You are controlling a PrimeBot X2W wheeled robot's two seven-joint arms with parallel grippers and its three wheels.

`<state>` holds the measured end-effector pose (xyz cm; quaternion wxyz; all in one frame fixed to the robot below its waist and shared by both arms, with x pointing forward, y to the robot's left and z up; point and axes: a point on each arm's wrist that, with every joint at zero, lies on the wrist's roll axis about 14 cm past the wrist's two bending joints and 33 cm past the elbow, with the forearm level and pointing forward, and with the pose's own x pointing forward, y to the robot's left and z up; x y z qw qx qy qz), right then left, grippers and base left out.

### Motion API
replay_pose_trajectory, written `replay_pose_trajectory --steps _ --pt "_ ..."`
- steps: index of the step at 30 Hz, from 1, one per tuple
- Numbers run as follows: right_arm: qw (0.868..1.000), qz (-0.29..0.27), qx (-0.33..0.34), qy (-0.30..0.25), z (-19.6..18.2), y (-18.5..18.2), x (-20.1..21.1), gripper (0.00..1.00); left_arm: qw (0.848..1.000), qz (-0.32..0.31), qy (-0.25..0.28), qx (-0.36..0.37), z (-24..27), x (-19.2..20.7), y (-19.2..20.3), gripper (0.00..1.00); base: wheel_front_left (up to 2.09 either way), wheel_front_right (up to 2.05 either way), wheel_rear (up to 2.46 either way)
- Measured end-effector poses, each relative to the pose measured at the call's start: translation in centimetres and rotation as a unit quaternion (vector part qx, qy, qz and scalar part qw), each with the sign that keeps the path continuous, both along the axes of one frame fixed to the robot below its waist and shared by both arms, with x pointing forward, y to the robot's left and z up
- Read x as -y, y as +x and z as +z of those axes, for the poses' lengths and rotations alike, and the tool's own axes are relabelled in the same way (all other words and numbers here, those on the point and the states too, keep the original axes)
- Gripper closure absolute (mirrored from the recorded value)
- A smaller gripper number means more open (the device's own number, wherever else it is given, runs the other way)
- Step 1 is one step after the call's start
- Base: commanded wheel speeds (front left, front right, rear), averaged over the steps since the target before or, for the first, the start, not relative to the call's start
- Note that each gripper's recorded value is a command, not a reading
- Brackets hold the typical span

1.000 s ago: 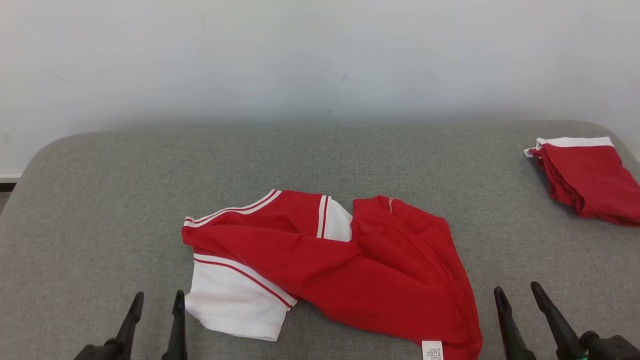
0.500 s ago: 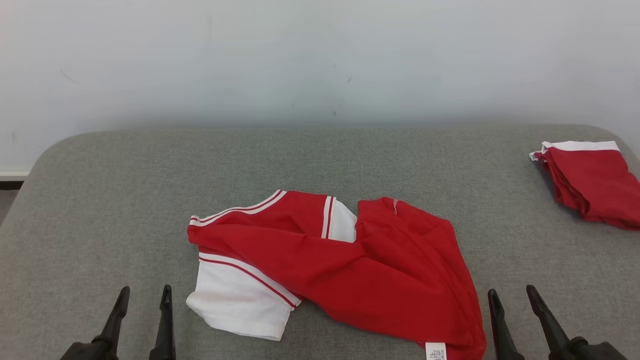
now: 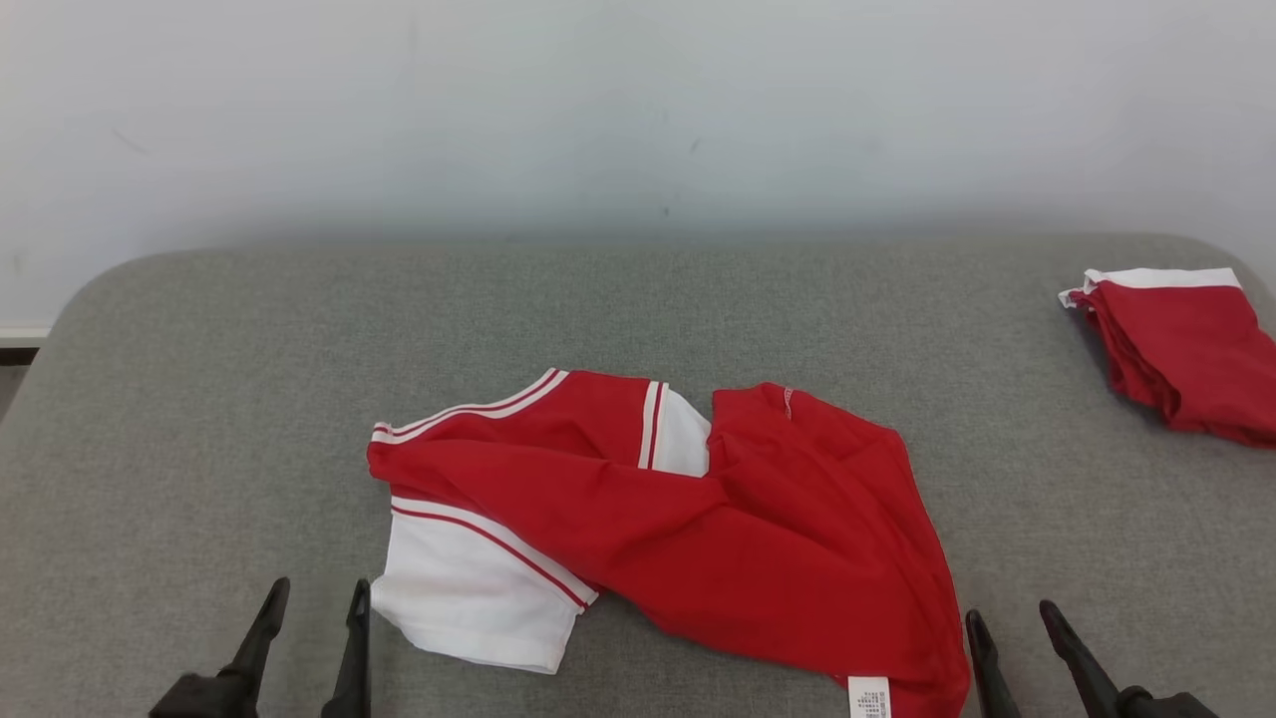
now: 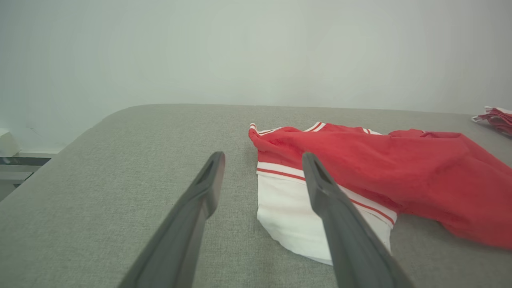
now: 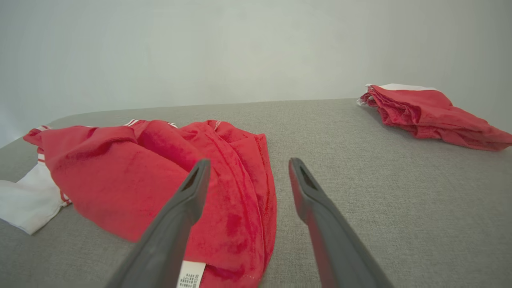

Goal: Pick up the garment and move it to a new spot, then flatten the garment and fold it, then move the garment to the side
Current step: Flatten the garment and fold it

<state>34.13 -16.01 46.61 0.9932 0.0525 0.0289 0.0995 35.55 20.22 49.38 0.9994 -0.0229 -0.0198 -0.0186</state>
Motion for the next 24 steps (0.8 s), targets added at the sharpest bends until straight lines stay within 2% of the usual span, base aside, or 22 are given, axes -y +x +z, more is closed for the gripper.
replay_pose_trajectory --steps 6,13,24 --pt "0.998 0.008 -0.058 -0.014 -3.5 -0.2 0.5 0.00 0.999 -0.027 0.005 -0.030 -1.7 0.8 1.6 0.00 0.00 0.00 0.00" --pt "0.994 0.017 -0.112 -0.005 -6.6 -0.7 -0.3 0.00 0.996 -0.053 0.006 -0.073 -4.1 1.7 3.1 0.00 0.00 0.00 0.00" --pt "0.989 0.028 -0.147 0.014 -8.5 -1.2 -1.6 0.00 0.986 -0.071 0.000 -0.153 -8.7 2.3 4.0 0.00 0.00 0.00 0.00"
